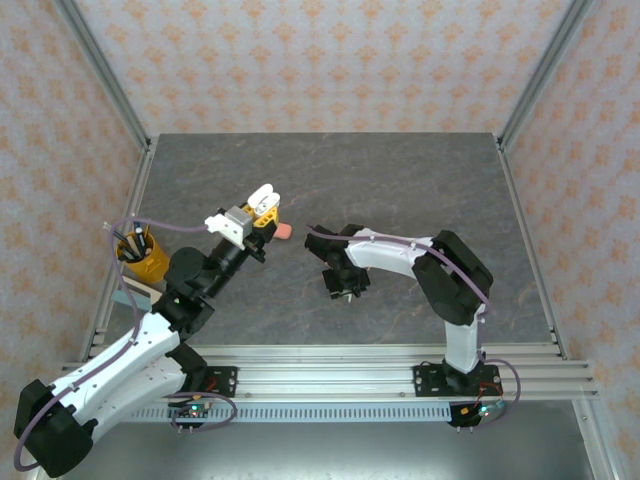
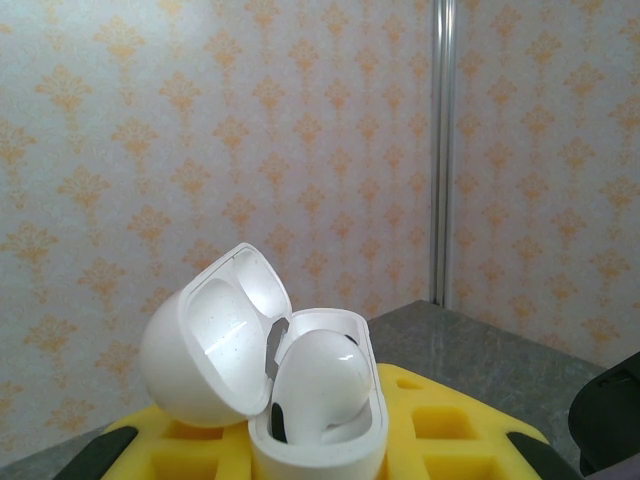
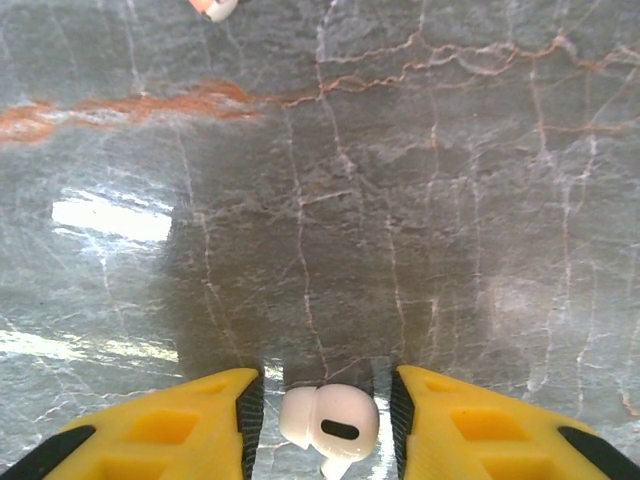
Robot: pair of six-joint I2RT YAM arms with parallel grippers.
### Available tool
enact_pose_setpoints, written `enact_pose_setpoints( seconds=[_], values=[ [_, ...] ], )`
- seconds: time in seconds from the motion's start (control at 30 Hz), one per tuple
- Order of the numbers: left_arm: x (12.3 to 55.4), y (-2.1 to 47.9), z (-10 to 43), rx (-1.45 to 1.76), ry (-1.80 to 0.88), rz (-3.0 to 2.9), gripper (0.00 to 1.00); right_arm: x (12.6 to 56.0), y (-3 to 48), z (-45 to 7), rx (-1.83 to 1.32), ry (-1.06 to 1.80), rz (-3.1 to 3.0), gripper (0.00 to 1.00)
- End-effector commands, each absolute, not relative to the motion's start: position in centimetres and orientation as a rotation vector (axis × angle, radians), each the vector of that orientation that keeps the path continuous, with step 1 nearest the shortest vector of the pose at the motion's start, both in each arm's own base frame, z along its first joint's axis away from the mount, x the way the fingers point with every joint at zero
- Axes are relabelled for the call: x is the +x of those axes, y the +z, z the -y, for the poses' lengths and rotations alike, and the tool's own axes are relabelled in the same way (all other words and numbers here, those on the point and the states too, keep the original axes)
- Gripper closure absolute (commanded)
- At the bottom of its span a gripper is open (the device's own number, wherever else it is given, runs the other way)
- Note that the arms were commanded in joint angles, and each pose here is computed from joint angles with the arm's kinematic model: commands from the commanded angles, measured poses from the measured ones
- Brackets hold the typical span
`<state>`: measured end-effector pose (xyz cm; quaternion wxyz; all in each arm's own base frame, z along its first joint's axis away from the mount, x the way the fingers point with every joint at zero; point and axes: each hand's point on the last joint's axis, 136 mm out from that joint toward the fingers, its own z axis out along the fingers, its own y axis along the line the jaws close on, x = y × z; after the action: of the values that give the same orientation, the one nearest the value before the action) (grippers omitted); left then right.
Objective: Insert wireless bluetooth earbuds into charging case
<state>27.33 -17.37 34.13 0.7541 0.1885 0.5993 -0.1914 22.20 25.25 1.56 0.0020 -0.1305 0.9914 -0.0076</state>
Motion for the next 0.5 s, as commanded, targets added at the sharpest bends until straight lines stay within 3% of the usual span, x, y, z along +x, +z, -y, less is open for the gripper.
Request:
enact_pose_setpoints(
  seconds=[0.0,0.47],
  values=[
    [27.29,35.67,16.96,0.387,-0.414,-1.267,1.0,20.69,-0.18,-23.09,-0.397,-0.138,-3.176,0.62],
    [27.34,35.82,17.03,0.389,-0.415,-1.266,1.0,20.65,0.54,-22.82,-0.389,-0.129,-3.16,0.72]
  ],
)
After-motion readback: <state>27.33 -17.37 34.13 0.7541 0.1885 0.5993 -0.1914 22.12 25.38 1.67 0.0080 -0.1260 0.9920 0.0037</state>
